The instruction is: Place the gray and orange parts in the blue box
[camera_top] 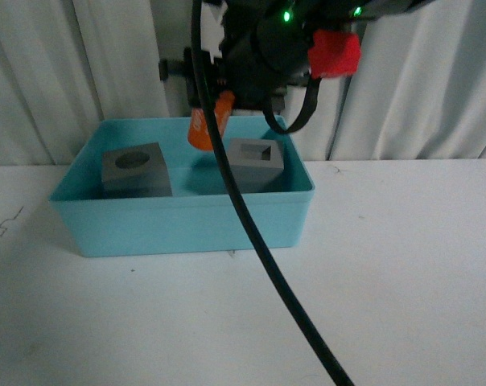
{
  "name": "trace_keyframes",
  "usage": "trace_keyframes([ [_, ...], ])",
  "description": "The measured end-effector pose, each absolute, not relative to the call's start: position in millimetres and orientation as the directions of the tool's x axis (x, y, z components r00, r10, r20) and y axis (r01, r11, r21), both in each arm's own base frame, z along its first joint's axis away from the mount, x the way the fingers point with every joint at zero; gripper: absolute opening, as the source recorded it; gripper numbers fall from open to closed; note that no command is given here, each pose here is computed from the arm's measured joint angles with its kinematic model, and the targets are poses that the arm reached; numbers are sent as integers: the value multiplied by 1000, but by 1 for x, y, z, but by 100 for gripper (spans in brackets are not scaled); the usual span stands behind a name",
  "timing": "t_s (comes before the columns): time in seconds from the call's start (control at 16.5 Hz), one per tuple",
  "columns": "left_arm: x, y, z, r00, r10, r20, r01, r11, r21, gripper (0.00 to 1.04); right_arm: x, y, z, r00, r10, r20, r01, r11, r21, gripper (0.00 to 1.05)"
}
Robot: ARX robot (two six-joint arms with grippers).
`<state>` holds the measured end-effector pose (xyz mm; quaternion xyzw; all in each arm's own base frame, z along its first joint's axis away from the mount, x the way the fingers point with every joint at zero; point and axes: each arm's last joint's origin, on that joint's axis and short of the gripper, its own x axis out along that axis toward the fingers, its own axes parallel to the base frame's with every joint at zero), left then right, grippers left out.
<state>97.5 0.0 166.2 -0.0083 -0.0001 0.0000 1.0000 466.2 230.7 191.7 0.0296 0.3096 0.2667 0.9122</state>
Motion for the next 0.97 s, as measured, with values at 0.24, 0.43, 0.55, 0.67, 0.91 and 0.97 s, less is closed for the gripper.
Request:
trace_keyframes([
  [0.24,97,0,166,1000,0,0,0,1000,-16,98,469,244,150,635,463,-619,-398,882,252,48],
  [0.43,97,0,166,1000,0,0,0,1000,-17,98,470,258,157,651,468,-598,-403,880,250,48],
  [0.55,97,0,166,1000,0,0,0,1000,-17,98,472,263,145,643,444,-624,-382,892,241,48],
  [0.67,97,0,166,1000,0,0,0,1000,-17,98,475,264,126,628,414,-659,-353,906,233,48],
  [0.91,97,0,166,1000,0,0,0,1000,-17,98,478,273,120,633,400,-663,-344,912,222,48],
  [0.97,97,0,166,1000,0,0,0,1000,-16,98,479,273,121,636,400,-660,-344,912,222,49],
])
